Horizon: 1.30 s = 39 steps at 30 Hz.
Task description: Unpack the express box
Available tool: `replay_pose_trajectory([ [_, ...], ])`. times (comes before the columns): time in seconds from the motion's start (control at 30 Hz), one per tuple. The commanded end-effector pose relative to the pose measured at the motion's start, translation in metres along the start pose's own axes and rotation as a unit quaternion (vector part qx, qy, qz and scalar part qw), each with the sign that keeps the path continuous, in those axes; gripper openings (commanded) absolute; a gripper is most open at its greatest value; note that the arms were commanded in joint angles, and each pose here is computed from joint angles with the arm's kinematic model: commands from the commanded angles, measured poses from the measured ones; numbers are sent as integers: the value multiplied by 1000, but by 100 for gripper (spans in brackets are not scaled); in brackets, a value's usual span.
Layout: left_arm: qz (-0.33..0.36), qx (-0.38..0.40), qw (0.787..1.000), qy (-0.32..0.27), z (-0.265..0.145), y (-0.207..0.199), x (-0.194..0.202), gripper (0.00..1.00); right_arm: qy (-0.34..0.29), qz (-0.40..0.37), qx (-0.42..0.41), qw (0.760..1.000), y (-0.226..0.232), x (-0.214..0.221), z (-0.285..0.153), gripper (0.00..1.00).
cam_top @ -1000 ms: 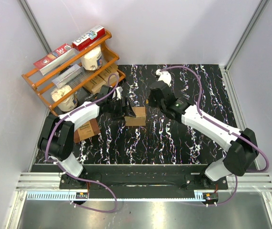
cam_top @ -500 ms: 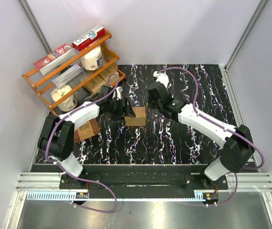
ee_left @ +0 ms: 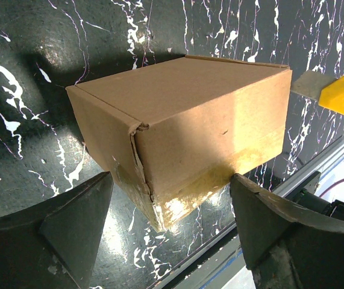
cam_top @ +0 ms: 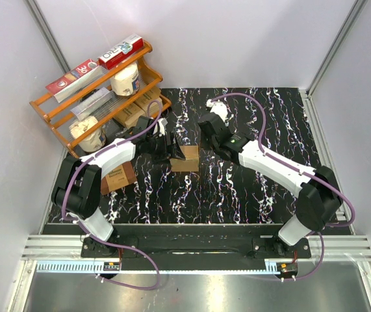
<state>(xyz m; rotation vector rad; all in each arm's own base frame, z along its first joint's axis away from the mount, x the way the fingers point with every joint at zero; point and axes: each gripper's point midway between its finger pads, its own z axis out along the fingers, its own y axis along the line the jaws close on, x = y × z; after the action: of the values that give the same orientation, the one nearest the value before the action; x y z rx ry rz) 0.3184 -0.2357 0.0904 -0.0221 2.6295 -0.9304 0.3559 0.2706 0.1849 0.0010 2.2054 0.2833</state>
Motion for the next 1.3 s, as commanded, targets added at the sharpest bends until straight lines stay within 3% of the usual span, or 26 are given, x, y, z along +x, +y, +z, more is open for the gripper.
replay_pose_trajectory([
  [0.0, -3, -41, 999, -1, 6, 18, -2, 82, -21, 15, -7, 1000, 8, -20, 0, 0],
  [1.27, -31, -73, 997, 13, 11, 29, 2, 78, -9, 12, 3, 1000, 14, -12, -18, 0],
])
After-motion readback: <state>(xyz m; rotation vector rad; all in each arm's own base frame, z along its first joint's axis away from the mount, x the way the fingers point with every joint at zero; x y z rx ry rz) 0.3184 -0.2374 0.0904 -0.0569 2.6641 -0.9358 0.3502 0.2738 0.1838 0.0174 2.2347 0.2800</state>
